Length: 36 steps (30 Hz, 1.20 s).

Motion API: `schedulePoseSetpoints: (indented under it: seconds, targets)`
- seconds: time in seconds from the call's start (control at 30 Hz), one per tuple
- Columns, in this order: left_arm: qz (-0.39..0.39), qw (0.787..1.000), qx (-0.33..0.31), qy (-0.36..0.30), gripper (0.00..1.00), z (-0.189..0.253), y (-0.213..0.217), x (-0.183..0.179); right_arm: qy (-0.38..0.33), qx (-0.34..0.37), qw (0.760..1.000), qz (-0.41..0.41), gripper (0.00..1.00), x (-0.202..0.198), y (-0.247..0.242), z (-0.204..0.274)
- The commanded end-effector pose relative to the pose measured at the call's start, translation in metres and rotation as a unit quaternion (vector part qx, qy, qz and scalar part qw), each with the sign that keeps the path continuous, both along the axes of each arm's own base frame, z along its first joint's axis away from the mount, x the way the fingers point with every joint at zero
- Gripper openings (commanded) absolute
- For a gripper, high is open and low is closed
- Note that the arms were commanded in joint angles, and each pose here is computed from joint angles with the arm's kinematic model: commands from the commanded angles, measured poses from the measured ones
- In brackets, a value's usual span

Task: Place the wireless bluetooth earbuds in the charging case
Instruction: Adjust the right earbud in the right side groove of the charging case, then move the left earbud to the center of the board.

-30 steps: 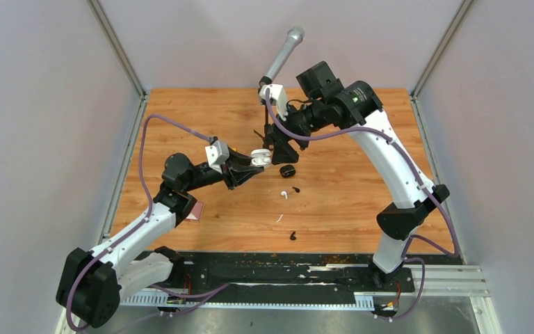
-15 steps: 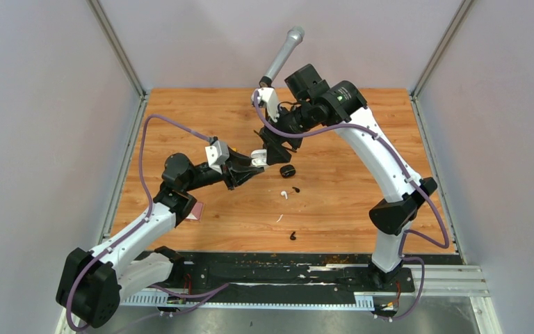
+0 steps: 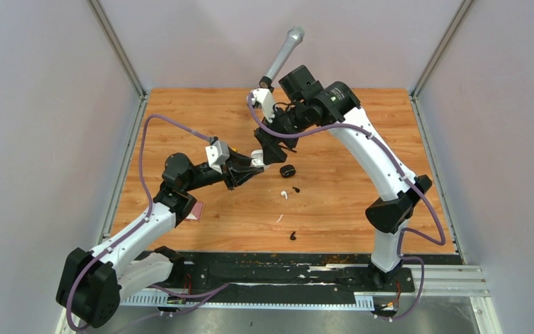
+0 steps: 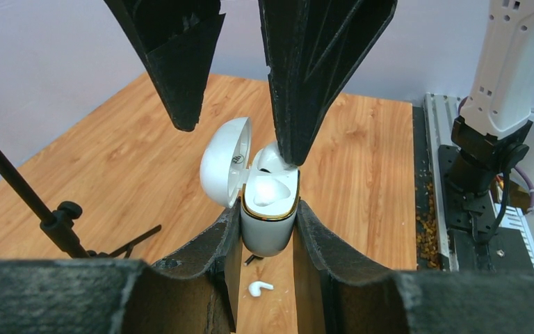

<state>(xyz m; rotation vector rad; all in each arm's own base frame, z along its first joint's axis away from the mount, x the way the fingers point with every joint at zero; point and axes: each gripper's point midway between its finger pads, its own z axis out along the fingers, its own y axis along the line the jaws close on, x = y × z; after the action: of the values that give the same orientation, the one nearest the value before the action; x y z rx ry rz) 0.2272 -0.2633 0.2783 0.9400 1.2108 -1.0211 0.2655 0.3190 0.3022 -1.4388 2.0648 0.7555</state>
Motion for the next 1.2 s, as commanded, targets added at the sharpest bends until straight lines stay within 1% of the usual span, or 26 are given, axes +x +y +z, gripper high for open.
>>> schedulePoseSetpoints:
  seconds: [0.0,0.1,0.17,0.2,0.3,0.33,0.43,0.5,0.57,0.63,0.7,0.8,0.87,0.93,1.0,1.1,1.17]
  targets:
    - [-0.006,0.999,-0.016,-0.039,0.0,0.023,-0.001,-0.003,-0.034,0.027,0.999,-0.003,0.73,0.006,0.004,0.025]
    - [0.008,0.999,-0.017,-0.033,0.0,0.022,0.001,0.001,-0.033,0.078,0.995,0.048,0.75,-0.019,0.004,0.056]
    - [0.009,0.999,-0.017,-0.029,0.0,0.021,0.001,0.002,-0.042,0.1,0.993,0.056,0.79,-0.032,-0.004,0.074]
    - [0.009,0.999,-0.017,-0.028,0.0,0.021,0.001,0.002,-0.046,0.102,0.992,0.054,0.8,-0.036,-0.009,0.078]
    - [0.002,1.0,-0.016,-0.022,0.0,0.022,0.0,0.0,-0.048,0.071,0.996,0.025,0.78,-0.034,-0.031,0.064]
    - [-0.002,1.0,-0.015,-0.019,0.0,0.023,0.001,-0.002,-0.05,0.061,0.997,0.017,0.76,-0.031,-0.04,0.057]
    - [0.005,1.0,-0.015,-0.004,0.0,0.027,0.008,-0.003,-0.073,0.027,0.997,-0.023,0.64,-0.01,-0.071,0.027]
    - [0.01,1.0,-0.012,-0.003,0.0,0.029,0.015,-0.006,-0.094,0.032,0.993,-0.066,0.61,0.006,-0.088,0.002]
    - [0.021,1.0,-0.006,-0.002,0.0,0.028,0.022,-0.009,-0.097,0.031,0.988,-0.114,0.58,0.018,-0.097,-0.025]
    - [0.034,0.999,-0.003,0.008,0.0,0.026,0.028,-0.011,-0.047,0.025,0.99,-0.128,0.53,0.016,-0.091,-0.054]
    - [0.048,0.999,-0.001,0.016,0.0,0.023,0.034,-0.013,0.007,0.003,0.993,-0.12,0.46,0.011,-0.083,-0.087]
    - [0.066,0.998,0.005,0.02,0.0,0.02,0.041,-0.015,0.001,-0.05,0.991,-0.123,0.44,0.019,-0.078,-0.133]
    - [0.076,0.997,0.007,0.018,0.0,0.02,0.044,-0.015,0.019,-0.07,0.988,-0.133,0.42,0.026,-0.072,-0.151]
    - [0.083,0.996,0.009,0.016,0.0,0.021,0.047,-0.015,0.047,-0.087,0.98,-0.171,0.39,0.035,-0.066,-0.167]
    - [0.091,0.996,0.009,0.007,0.0,0.026,0.05,-0.013,0.072,-0.099,0.972,-0.199,0.4,0.041,-0.059,-0.181]
    - [0.097,0.995,0.009,0.002,0.0,0.029,0.053,-0.012,0.079,-0.116,0.97,-0.2,0.42,0.045,-0.044,-0.196]
    - [0.1,0.995,0.009,-0.002,0.0,0.032,0.055,-0.012,0.08,-0.136,0.963,-0.219,0.46,0.048,-0.039,-0.208]
